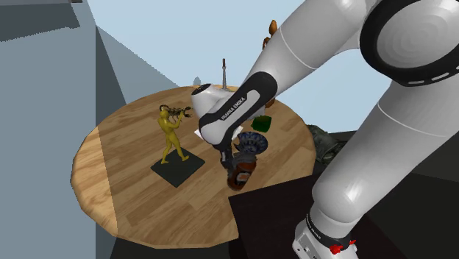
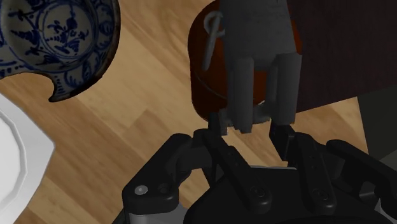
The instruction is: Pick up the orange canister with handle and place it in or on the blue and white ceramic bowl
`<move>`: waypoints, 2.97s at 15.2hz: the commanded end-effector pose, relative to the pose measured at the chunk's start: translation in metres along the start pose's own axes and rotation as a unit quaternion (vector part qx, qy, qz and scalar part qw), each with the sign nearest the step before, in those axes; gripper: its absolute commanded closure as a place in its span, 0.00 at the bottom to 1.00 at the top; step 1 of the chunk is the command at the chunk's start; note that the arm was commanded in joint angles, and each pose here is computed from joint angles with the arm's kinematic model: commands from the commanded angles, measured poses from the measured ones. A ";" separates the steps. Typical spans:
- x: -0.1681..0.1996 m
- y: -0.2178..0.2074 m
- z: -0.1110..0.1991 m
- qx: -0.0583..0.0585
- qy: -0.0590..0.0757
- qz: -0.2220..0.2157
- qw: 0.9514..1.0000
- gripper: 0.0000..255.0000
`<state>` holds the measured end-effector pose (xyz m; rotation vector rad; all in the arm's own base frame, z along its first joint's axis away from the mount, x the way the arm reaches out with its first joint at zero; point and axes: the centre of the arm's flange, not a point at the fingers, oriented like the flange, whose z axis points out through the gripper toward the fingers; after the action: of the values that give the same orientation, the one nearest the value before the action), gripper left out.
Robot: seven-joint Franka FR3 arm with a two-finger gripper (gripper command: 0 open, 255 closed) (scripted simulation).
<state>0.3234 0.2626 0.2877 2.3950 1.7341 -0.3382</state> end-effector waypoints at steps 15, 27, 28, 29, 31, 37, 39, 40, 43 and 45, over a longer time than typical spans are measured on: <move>-0.023 0.000 -0.081 0.000 0.000 0.000 1.000 1.00; -0.040 0.000 -0.142 0.000 0.000 0.000 1.000 1.00; -0.041 0.000 -0.145 0.000 0.000 0.000 1.000 1.00; -0.045 0.013 -0.146 0.000 0.000 0.000 1.000 1.00; -0.053 0.038 -0.149 0.000 0.000 0.000 1.000 1.00; -0.076 0.113 -0.157 0.000 0.000 0.000 1.000 1.00; -0.084 0.138 -0.160 0.000 0.000 0.000 1.000 1.00; -0.088 0.151 -0.161 0.000 0.000 0.000 1.000 1.00; -0.099 0.188 -0.165 0.000 0.000 0.000 1.000 1.00; -0.107 0.214 -0.168 0.000 0.000 0.000 1.000 1.00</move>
<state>0.5001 0.1492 0.4774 2.3962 1.7338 -0.3393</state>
